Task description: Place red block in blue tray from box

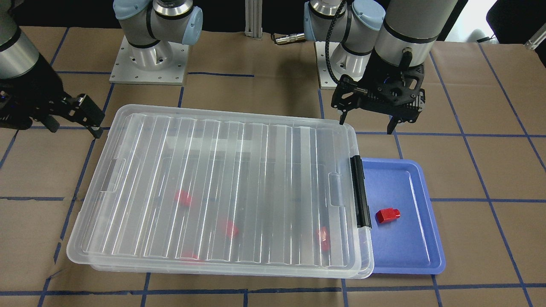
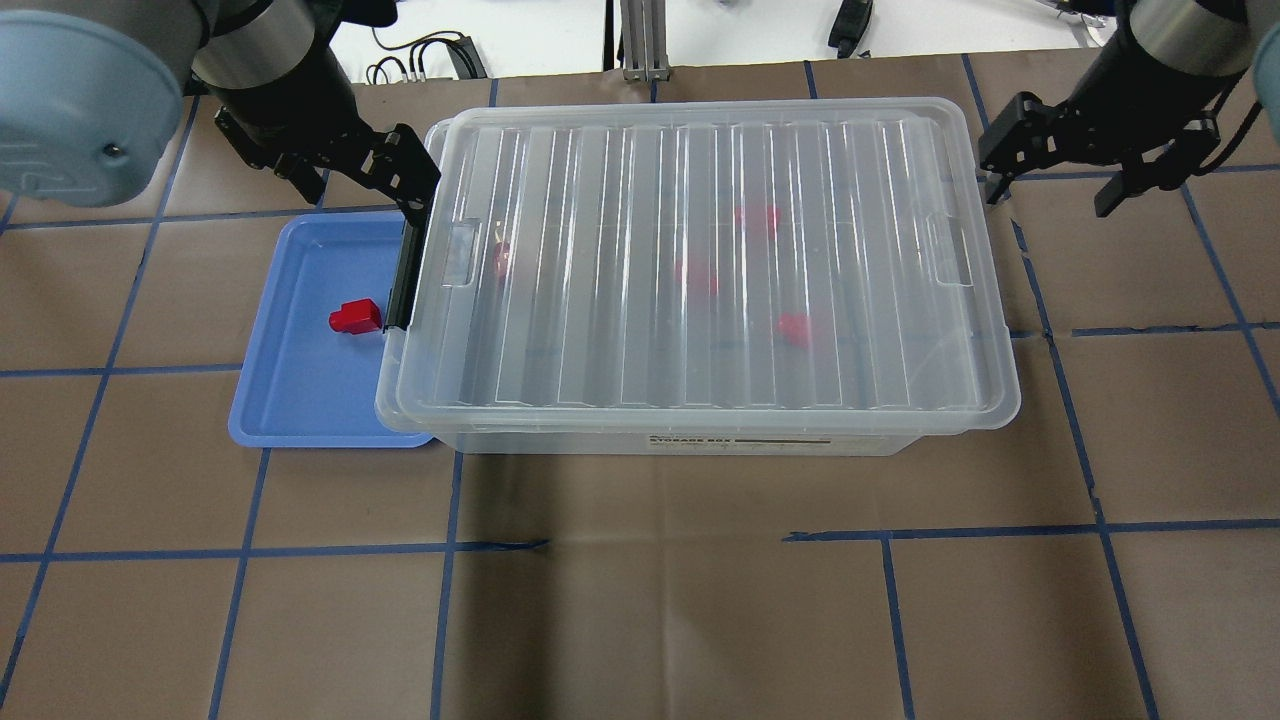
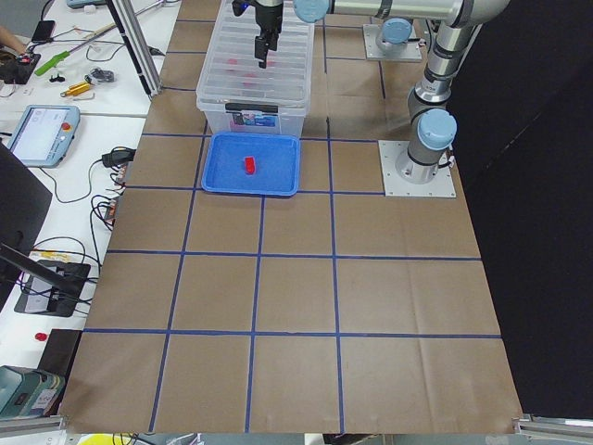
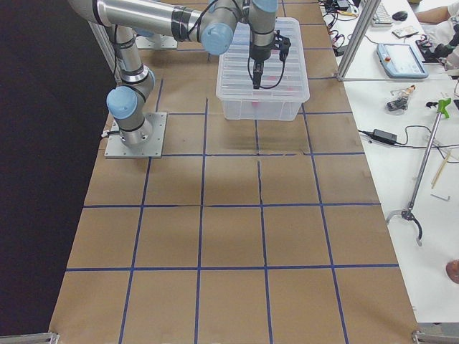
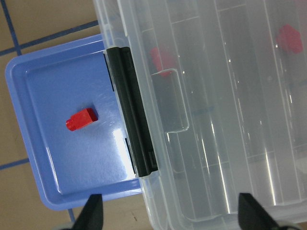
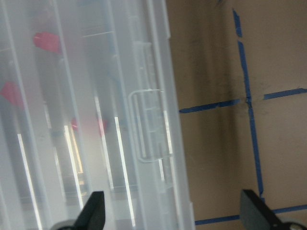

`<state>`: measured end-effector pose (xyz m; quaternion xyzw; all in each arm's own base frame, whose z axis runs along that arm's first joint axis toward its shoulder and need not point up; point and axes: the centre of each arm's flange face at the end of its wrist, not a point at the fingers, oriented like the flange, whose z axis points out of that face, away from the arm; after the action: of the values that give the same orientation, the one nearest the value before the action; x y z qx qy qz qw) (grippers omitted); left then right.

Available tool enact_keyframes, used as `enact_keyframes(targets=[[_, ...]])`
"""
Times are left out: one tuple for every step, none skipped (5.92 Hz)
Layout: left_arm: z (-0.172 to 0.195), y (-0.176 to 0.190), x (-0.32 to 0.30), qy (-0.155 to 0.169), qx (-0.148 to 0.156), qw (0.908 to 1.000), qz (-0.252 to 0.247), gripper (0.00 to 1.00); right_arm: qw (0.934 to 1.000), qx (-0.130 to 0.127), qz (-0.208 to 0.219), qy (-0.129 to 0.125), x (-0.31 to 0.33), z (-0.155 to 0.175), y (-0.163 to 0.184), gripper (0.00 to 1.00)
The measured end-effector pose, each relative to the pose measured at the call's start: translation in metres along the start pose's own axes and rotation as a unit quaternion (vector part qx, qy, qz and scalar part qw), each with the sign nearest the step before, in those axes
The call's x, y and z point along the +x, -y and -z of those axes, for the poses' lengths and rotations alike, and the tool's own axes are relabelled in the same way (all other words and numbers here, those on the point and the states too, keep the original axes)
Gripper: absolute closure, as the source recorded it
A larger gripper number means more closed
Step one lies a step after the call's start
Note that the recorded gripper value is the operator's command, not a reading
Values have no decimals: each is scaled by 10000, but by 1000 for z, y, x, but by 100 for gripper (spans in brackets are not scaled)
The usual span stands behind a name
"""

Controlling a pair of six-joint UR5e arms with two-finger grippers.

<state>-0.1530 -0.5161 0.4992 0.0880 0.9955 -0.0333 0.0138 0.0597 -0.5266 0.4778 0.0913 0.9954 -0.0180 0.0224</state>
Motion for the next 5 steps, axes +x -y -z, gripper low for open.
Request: enact_keyframes(targets=[[6, -8, 1, -20, -96, 9986, 521, 1, 10000, 11, -85, 10, -41, 14, -10, 0], [9, -14, 2, -51, -213, 9968, 764, 1, 9999, 9, -128, -26, -62, 18, -17, 0], [9, -16, 3, -59, -250, 9959, 867, 1, 9999, 22, -127, -107, -68, 18, -18, 0], [10, -16, 3, -57, -249, 9956, 901, 1, 9998, 37, -125, -158, -68, 19, -19, 0], [10, -16, 3, -52, -245, 9956, 907, 1, 9998, 41, -126, -175, -68, 19, -18, 0]])
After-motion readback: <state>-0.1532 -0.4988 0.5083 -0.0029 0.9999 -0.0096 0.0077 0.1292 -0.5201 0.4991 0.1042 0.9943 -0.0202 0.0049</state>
